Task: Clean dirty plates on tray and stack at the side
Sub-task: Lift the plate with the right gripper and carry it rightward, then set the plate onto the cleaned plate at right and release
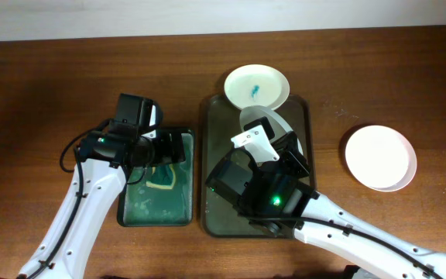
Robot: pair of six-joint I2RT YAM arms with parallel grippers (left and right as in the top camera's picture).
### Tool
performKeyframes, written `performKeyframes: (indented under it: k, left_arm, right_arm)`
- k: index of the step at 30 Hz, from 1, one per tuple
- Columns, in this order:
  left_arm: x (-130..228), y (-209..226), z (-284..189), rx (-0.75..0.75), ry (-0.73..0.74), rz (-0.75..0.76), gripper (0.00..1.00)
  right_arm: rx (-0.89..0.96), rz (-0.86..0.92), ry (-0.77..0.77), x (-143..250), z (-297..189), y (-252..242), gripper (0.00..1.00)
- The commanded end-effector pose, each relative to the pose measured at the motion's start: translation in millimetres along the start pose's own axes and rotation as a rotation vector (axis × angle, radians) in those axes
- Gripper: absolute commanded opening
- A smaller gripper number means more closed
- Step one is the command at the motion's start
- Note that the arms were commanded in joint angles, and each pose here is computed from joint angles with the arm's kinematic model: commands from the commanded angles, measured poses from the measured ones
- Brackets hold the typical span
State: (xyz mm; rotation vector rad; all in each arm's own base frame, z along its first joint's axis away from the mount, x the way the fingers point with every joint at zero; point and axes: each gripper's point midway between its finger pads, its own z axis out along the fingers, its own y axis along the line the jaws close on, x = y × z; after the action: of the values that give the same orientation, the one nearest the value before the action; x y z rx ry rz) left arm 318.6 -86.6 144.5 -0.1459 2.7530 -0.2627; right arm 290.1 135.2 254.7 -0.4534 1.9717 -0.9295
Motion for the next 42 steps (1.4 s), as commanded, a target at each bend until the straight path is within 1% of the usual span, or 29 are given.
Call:
performKeyframes:
  k: [1,5,8,10,11,13,14,15,16,18,20,22,24,25,27,28,29,30,31,33,34,35,36,37,38,39,40,41,42]
  left_arm:
    - [-3.7,-1.2,-3.6,0.012,-0.010,-0.001,0.99]
    - [-3.5,-1.2,-3.5,0.012,-0.009,-0.001,0.99]
    - [-3.7,-1.2,-3.6,0.012,-0.010,-0.001,0.99]
    - [-3.7,-1.2,-3.6,0.012,-0.010,-0.001,0.99]
    - [-3.7,-1.2,-3.6,0.012,-0.010,-0.001,0.99]
    - [-3.7,-1.2,-3.6,0.012,-0.010,-0.001,0.99]
    - [-3.7,-1.2,-3.6,0.012,-0.010,-0.001,0.99]
    - [-3.5,-1.2,-3.5,0.012,-0.009,-0.001,0.99]
    - [-3.7,-1.2,-3.6,0.012,-0.010,0.000,0.99]
    - [-3.7,-1.2,-3.6,0.012,-0.010,-0.001,0.99]
    - [-3.7,-1.2,-3.6,0.012,-0.010,-0.001,0.99]
    - [-3.7,-1.2,-3.6,0.012,-0.010,-0.001,0.99]
    - [-3.7,-1.2,-3.6,0.012,-0.010,-0.001,0.99]
    - [-3.7,-1.2,-3.6,0.012,-0.010,-0.001,0.99]
    - [-3.7,-1.2,-3.6,0.012,-0.010,-0.001,0.99]
    - [-3.7,-1.2,-3.6,0.012,-0.010,-0.001,0.99]
    - [-3.7,-1.2,-3.6,0.012,-0.010,-0.001,0.99]
    - [-3.7,-1.2,-3.6,0.012,-0.010,-0.001,0.99]
    - [-3.7,-1.2,-3.6,0.012,-0.010,-0.001,0.99]
    - [-3.7,-1.2,-3.6,0.012,-0.010,0.000,0.99]
    - [-3.7,-1.2,-3.6,0.012,-0.010,-0.001,0.99]
    - [-3.5,-1.2,-3.5,0.012,-0.009,-0.001,0.99]
    - [-3.7,-1.2,-3.6,0.012,-0.010,-0.001,0.99]
    - [-3.7,-1.2,-3.6,0.012,-0.010,-0.001,1.00]
    - [-3.7,-1.2,-3.6,0.012,-0.010,-0.001,0.99]
    - [-3.7,-1.2,-3.6,0.012,-0.010,0.000,0.99]
    - [-3.7,-1.2,-3.6,0.012,-0.010,-0.001,0.99]
    - [-3.5,-1.2,-3.5,0.012,-0.009,-0.001,0.99]
    - [-3.7,-1.2,-3.6,0.012,-0.010,-0.001,0.99]
  right_arm:
    - [0.031,0.052,-0.026,-7.8,-4.8,-13.9,0.04]
    - [0.007,0.117,0.006,-3.9,3.3,-12.4,0.04]
    - [-0.106,0.273,0.181,22.7,38.0,-5.8,0.04]
    - [-0.228,0.359,0.327,45.9,61.7,0.9,0.04]
    - [-0.363,0.418,0.441,65.5,78.3,6.1,0.04]
    - [-0.544,0.541,0.557,88.6,96.1,4.7,0.04]
    - [-0.624,0.648,0.602,100.8,106.4,-3.7,0.04]
    - [-0.643,0.769,0.638,115.6,119.3,-19.3,0.04]
    - [-0.640,0.917,0.669,135.5,135.1,-40.8,0.04]
    - [-0.512,1.134,0.747,185.3,159.0,-80.3,0.04]
    - [-0.373,1.276,0.814,239.3,175.4,-111.8,0.04]
    - [-0.277,1.398,0.890,282.8,182.3,-125.8,0.04]
    - [-0.246,1.457,0.971,311.5,184.2,-122.6,0.04]
    - [-0.264,1.466,1.046,323.1,181.3,-110.3,0.04]
    - [-0.313,1.448,1.137,328.7,178.6,-88.8,0.04]
    - [-0.332,1.429,1.148,327.5,180.3,-82.8,0.14]
    - [-0.349,1.418,1.147,322.3,180.8,-79.1,0.51]
    - [-0.371,1.418,1.119,312.3,181.4,-79.8,0.64]
    - [-0.460,1.379,1.006,281.1,184.2,-85.0,0.71]
    - [-0.504,1.292,0.839,231.1,182.9,-103.4,0.75]
    - [-0.523,1.247,0.750,199.4,178.0,-110.9,0.78]
    - [-0.566,1.173,0.629,155.3,168.5,-113.7,0.82]
    - [-0.634,1.049,0.490,109.8,158.0,-107.8,0.89]
    - [-0.694,0.959,0.402,77.5,149.2,-94.0,0.90]
    - [-0.733,0.920,0.368,60.4,143.8,-82.1,0.90]
    - [-0.811,0.841,0.335,33.2,137.0,-49.6,0.83]
    - [-0.837,0.792,0.336,23.3,138.4,-27.8,0.77]
    - [-0.835,0.758,0.348,20.5,144.1,-12.6,0.74]
    - [-0.838,0.710,0.369,17.7,161.7,18.7,0.72]
